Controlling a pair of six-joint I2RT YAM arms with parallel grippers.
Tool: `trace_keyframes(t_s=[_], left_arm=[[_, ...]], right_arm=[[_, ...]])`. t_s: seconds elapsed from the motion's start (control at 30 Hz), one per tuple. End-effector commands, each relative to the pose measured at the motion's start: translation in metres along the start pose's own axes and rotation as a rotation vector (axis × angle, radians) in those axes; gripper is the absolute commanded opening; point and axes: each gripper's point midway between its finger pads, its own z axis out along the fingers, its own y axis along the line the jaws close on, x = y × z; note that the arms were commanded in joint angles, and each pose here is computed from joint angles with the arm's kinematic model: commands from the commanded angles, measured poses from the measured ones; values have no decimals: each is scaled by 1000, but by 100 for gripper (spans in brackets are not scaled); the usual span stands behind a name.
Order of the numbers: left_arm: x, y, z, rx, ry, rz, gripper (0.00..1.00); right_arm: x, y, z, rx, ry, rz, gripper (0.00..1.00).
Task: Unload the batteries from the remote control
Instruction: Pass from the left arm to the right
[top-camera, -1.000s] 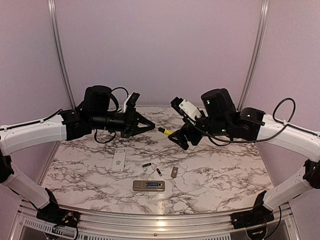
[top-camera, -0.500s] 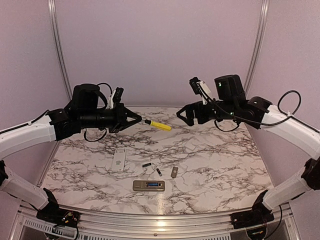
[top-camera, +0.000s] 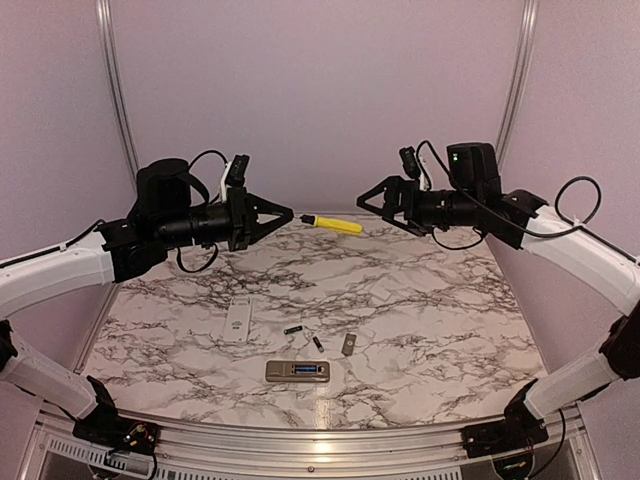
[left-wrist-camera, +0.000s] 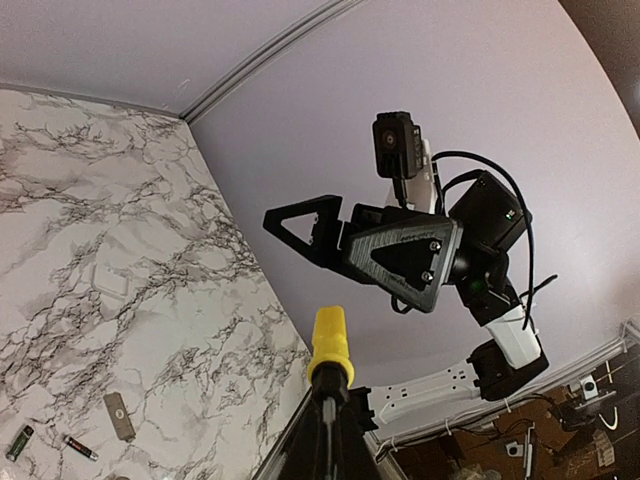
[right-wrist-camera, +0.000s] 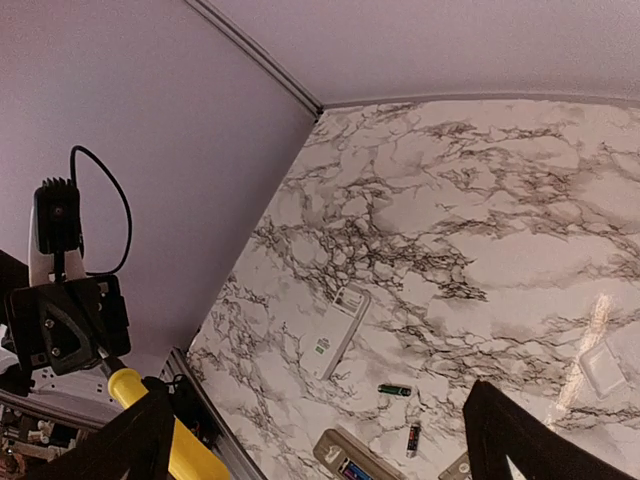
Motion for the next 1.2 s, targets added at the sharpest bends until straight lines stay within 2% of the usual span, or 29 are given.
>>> trace_keyframes(t_s=[0.0,0.3,0.7,1.17], left_arm=[[-16,-30,1,118,-36,19,0],[-24,-50,2,210,-55,2,0],[-27,-62,2,305,-68,-31,0],[-24,-57,15,307,-50,-50,0]], right_arm=[[-11,44,-15,-223,-19,71,99],[-8,82,-30,-471,-11,91,99],[-10,105,-43,-606,-11,123,97],[0,126,-33,-636,81,209,73]])
